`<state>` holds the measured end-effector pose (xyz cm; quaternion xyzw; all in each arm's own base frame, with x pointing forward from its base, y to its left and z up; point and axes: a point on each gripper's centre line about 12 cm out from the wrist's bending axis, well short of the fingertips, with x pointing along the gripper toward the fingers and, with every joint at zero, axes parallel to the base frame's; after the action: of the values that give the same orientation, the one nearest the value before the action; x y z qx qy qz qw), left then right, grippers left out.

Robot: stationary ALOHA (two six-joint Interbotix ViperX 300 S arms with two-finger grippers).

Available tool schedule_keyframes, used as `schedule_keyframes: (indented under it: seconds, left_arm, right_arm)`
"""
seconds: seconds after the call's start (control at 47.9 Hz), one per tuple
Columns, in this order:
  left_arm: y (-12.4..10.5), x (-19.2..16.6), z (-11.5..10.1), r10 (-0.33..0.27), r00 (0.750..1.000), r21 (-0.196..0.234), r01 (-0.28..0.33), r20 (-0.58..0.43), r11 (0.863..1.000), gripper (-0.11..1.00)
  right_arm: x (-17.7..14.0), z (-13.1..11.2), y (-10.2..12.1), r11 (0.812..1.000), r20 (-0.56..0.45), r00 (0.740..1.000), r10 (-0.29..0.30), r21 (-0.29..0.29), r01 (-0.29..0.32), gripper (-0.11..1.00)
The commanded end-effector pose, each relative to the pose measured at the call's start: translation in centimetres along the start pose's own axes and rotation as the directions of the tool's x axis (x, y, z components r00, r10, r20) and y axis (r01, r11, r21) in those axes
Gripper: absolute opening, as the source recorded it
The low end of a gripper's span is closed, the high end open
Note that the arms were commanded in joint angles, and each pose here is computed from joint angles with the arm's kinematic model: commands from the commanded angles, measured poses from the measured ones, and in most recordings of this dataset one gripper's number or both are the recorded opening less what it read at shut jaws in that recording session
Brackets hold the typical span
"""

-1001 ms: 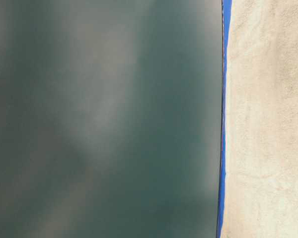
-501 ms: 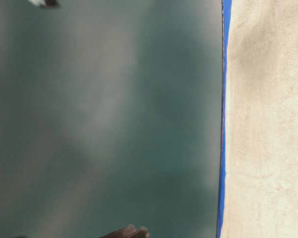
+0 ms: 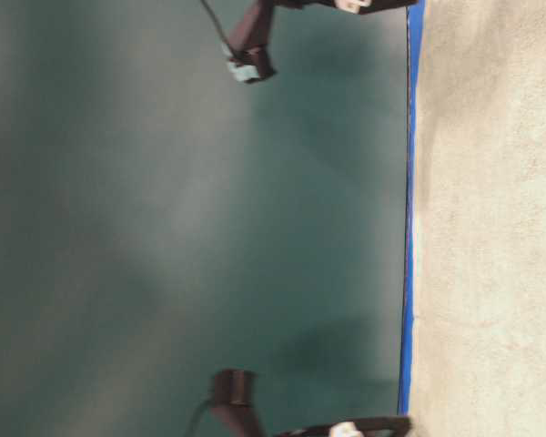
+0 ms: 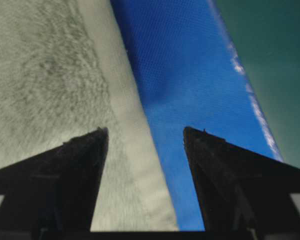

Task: Fold a bath towel.
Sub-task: 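Move both grippers to the towel's top corners and pinch them, then lift the top corners and fold them down toward the bottom edge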

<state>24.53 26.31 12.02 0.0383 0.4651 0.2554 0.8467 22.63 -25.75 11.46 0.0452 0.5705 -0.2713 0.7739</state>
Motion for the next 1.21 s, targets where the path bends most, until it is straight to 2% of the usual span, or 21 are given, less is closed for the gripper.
schedule_keyframes:
  seconds: [0.0,0.167,0.376,0.459,0.542,0.584,0.647,0.73,0.793,0.96,1.189]
  left_arm:
    - [1.0,1.1,-0.2,0.018,1.000,-0.011,-0.018,-0.003,1.000,0.88]
    - [1.1,2.9,-1.8,0.001,0.998,-0.027,-0.003,-0.059,1.000,0.88]
    - [0.7,3.4,-2.4,-0.017,0.996,-0.032,0.014,-0.089,0.999,0.87]
    - [0.7,3.3,-2.5,-0.029,0.994,-0.047,0.024,-0.110,0.999,0.85]
    - [0.3,3.3,-2.9,-0.065,0.984,-0.040,0.059,-0.167,0.997,0.72]
    - [0.2,3.3,-3.0,-0.076,0.980,-0.038,0.071,-0.186,0.997,0.59]
    - [0.2,3.2,-3.1,-0.086,0.975,-0.041,0.080,-0.203,0.996,0.41]
    - [0.3,3.1,-2.8,-0.083,0.977,-0.046,0.075,-0.196,0.996,0.17]
    - [0.5,2.8,-2.5,-0.079,0.979,-0.052,0.070,-0.190,0.996,0.06]
    - [1.6,0.4,-0.4,-0.056,0.987,-0.048,0.049,-0.151,0.998,0.05]
    - [3.5,-6.1,3.9,-0.018,0.997,-0.038,0.016,-0.072,0.999,0.05]
  right_arm:
    - [0.5,0.4,-0.1,1.000,0.029,1.000,-0.001,0.006,0.001,0.62]
    - [2.2,-0.5,-0.7,0.999,0.043,0.999,-0.002,0.034,0.000,0.62]
    - [4.1,-2.6,-0.1,0.997,0.002,1.000,0.025,0.068,-0.025,0.61]
    - [4.1,-2.9,0.0,0.995,-0.004,0.999,0.031,0.090,-0.031,0.54]
    - [4.0,-3.2,0.2,0.994,-0.011,0.999,0.037,0.103,-0.036,0.34]
    - [4.0,-3.3,0.3,0.993,-0.010,0.999,0.039,0.111,-0.037,0.20]
    - [3.9,-3.4,0.3,0.992,-0.016,0.999,0.041,0.117,-0.039,0.06]
    - [3.6,-3.2,0.2,0.991,-0.012,0.999,0.037,0.126,-0.036,0.06]
    - [3.1,-3.0,0.0,0.990,0.000,1.000,0.031,0.135,-0.031,0.06]
    - [-0.1,-1.4,-1.0,0.989,0.095,0.995,-0.015,0.150,0.001,0.05]
    - [-6.4,0.3,-2.6,0.984,0.203,0.975,-0.088,0.171,0.053,0.05]
